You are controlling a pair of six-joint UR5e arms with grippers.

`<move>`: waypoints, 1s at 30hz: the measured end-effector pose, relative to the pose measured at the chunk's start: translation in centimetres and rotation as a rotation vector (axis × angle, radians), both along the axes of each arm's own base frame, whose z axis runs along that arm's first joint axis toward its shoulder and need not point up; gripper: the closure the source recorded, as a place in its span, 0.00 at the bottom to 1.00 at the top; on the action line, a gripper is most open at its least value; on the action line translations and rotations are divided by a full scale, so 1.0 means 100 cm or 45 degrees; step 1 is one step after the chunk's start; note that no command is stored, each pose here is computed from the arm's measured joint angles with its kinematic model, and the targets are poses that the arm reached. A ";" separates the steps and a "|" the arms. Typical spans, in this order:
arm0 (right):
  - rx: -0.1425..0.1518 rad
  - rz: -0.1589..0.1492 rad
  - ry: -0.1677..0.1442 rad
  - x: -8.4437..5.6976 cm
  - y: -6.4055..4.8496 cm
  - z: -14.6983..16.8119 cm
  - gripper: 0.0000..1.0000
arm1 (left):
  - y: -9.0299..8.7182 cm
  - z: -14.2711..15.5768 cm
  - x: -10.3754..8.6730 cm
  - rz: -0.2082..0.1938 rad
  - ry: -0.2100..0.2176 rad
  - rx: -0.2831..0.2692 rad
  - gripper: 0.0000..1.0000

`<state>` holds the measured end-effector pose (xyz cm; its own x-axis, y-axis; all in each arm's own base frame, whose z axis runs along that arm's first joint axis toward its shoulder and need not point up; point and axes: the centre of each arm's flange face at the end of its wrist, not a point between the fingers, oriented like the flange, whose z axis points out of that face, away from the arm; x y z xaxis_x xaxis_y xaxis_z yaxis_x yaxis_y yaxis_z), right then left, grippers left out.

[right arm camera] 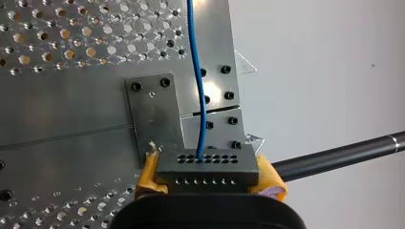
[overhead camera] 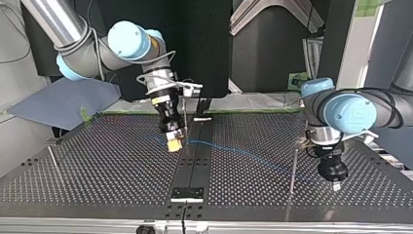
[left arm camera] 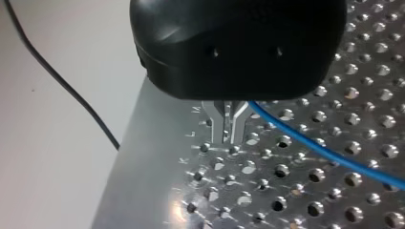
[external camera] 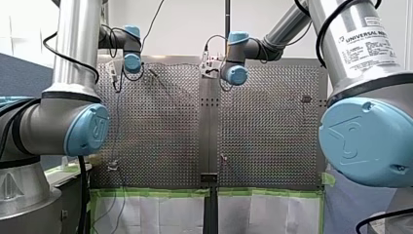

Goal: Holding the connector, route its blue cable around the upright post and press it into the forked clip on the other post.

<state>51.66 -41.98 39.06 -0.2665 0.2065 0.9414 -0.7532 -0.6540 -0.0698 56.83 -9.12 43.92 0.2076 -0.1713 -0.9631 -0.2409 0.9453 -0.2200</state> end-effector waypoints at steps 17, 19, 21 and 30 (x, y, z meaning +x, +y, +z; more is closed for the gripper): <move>0.060 -0.009 0.050 0.007 -0.012 -0.042 1.00 | -0.007 -0.049 0.007 -0.053 0.063 -0.022 0.90; 0.067 -0.010 0.055 0.008 -0.014 -0.049 1.00 | -0.008 -0.052 0.008 -0.057 0.068 -0.022 0.90; 0.073 -0.012 0.060 0.009 -0.015 -0.055 1.00 | -0.009 -0.056 0.009 -0.065 0.075 -0.025 0.90; 0.130 -0.006 0.105 0.017 -0.019 -0.093 1.00 | -0.014 -0.080 0.017 -0.092 0.116 -0.052 0.72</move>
<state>53.38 -43.90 29.78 -0.1868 0.1096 0.9763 -0.7621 -0.6433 -0.0736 58.54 -10.50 35.94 0.1054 -0.2224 -0.9692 -0.1930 0.9516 -0.2393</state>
